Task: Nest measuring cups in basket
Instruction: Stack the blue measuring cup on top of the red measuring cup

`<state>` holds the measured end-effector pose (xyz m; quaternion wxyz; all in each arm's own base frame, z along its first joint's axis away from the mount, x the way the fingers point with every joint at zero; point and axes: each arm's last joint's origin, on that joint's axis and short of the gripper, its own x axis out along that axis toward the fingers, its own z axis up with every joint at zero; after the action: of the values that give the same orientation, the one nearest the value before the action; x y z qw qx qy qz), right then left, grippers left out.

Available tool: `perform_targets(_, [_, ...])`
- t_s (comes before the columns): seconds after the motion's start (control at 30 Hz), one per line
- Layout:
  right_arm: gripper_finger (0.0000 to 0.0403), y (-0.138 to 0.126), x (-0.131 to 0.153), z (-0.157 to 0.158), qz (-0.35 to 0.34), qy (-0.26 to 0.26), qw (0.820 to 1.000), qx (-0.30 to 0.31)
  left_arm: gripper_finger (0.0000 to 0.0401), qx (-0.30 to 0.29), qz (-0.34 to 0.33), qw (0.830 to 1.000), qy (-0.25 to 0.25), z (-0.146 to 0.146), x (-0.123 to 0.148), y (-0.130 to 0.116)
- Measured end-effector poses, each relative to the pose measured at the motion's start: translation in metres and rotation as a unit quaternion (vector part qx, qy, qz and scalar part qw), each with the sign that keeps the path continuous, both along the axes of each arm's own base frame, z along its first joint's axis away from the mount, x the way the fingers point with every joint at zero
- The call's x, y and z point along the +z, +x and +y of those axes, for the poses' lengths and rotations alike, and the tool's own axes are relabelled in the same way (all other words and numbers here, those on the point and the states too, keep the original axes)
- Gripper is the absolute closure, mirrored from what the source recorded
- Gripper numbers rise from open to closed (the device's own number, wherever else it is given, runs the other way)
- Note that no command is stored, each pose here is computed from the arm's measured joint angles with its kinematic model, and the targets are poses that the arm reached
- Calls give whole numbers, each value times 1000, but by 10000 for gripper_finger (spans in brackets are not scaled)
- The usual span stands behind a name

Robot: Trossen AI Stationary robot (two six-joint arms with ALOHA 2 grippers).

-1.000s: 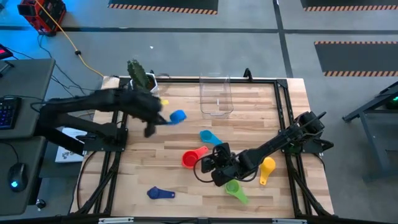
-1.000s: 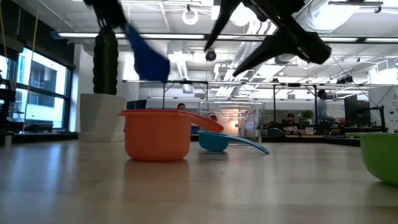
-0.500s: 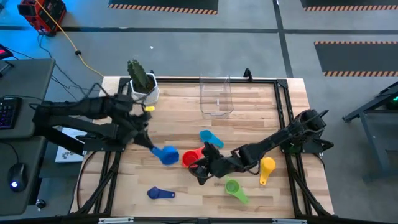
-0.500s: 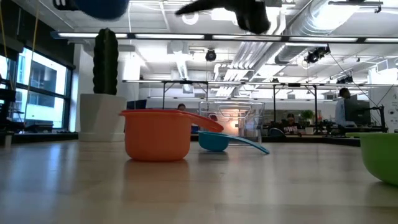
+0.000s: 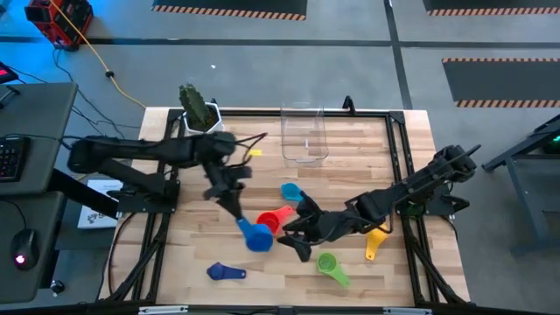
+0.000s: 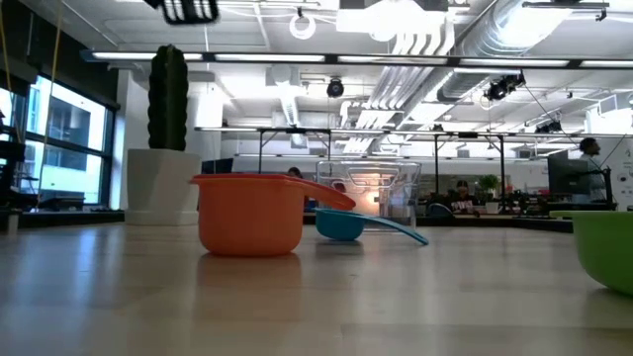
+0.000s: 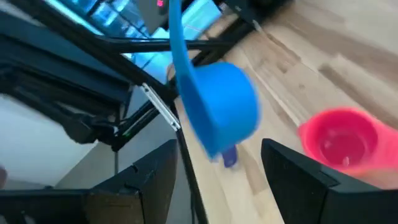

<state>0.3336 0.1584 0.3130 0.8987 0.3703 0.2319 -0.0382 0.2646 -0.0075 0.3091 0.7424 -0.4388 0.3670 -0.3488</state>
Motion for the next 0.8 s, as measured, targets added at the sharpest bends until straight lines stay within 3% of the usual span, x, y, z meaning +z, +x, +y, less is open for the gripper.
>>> perform_targets(0.17, [179,-1,-15,-1,58,21,998,-25,401,-13,23,1000,-1,9,-22,25])
perform_targets(0.33, [179,-5,-21,-5,85,17,993,-76,401,-6,53,999,5,18,-41,32])
perform_targets(0.47, [179,-2,-24,-4,87,23,992,-84,401,13,55,998,9,29,-43,32])
perform_targets(0.67, [179,13,-54,1,119,42,986,-106,401,32,51,998,9,40,-41,30])
perform_targets(0.8, [179,19,-57,1,92,34,985,-139,401,29,49,998,9,40,-41,30])
